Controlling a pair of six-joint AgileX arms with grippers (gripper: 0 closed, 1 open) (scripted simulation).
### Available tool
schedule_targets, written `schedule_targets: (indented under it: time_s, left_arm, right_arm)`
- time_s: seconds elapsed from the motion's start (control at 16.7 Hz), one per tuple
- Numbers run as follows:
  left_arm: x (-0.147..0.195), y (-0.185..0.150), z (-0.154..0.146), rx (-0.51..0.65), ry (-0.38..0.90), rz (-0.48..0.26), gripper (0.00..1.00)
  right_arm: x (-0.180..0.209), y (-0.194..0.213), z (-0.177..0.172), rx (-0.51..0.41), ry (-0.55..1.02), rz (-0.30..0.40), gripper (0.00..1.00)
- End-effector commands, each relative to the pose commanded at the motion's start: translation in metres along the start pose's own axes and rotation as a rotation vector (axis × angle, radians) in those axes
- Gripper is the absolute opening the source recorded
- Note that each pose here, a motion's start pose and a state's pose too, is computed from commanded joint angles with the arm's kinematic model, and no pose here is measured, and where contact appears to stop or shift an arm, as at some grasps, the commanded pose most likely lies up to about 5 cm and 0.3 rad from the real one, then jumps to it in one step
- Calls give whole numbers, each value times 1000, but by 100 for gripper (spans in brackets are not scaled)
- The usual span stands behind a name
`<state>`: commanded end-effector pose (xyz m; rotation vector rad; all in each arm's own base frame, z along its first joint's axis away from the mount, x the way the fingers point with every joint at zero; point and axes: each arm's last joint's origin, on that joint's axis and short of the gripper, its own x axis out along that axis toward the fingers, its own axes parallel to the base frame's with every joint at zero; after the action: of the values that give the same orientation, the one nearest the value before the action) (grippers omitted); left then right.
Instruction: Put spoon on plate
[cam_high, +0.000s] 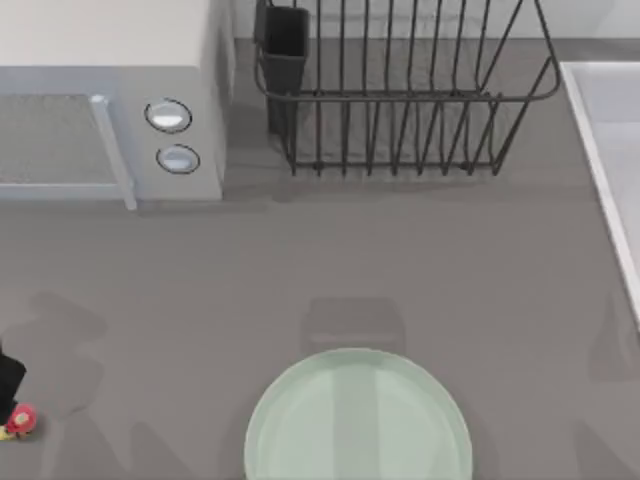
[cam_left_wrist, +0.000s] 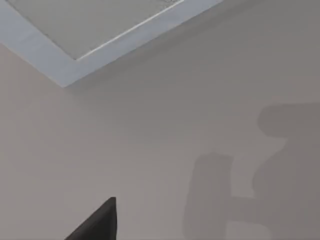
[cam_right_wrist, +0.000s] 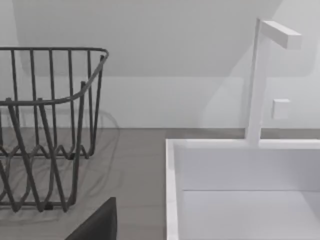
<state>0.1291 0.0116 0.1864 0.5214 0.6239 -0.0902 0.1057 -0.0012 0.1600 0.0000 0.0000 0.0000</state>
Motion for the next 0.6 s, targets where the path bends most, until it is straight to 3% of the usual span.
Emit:
schedule_targets:
  time_s: [0.3,0.6]
  left_arm:
    - [23,22,11,395,379,-322,100]
    - [46,44,18,620,538,-649,100]
  right_arm:
    - [0,0,0,0,0,0,100]
    - [0,0,0,0,0,0,100]
